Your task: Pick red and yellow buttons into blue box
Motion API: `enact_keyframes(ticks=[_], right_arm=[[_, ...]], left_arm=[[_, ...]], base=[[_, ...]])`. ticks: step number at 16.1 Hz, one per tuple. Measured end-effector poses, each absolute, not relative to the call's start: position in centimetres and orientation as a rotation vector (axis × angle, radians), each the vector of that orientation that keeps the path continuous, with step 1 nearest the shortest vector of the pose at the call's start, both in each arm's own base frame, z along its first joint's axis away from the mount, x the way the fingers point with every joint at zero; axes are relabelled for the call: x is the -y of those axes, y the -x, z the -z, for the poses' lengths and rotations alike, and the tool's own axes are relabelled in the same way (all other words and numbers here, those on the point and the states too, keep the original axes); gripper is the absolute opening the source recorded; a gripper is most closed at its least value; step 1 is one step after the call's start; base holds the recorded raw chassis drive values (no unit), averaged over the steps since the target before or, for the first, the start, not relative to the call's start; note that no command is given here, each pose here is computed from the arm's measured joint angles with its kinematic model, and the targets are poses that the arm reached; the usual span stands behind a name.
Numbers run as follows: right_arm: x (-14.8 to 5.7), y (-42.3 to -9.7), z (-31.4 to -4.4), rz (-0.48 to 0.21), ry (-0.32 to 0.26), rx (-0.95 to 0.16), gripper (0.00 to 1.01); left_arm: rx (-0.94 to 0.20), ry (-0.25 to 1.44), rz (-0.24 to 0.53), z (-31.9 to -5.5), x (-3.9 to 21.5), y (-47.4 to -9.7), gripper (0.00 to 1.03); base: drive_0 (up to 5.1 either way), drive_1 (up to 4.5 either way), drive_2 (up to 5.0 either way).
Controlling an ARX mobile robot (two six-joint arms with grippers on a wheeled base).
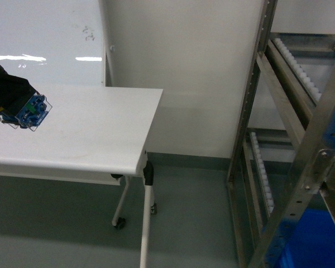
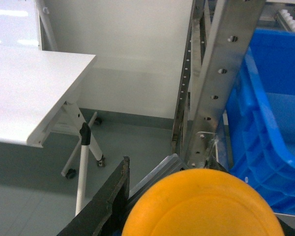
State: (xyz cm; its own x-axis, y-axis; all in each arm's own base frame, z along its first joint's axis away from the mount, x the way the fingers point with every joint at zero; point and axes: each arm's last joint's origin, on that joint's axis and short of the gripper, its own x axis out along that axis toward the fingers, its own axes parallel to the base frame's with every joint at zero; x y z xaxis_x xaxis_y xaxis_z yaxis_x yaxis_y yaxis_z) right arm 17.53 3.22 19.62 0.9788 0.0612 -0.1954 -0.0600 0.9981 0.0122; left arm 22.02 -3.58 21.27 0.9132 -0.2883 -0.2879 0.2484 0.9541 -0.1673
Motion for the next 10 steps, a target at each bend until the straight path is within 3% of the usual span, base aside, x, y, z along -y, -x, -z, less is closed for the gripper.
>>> enact_keyframes(ticks=[10], right_arm=[[-3.22,-17.53,-19.59,-0.061,-0.006,-0.2,0.41]], left_arm=[[-0.315,0.128,0.277,-21.28,3.57,-22.01,0.24]], base=[[4.9,-3.47,-1.2]])
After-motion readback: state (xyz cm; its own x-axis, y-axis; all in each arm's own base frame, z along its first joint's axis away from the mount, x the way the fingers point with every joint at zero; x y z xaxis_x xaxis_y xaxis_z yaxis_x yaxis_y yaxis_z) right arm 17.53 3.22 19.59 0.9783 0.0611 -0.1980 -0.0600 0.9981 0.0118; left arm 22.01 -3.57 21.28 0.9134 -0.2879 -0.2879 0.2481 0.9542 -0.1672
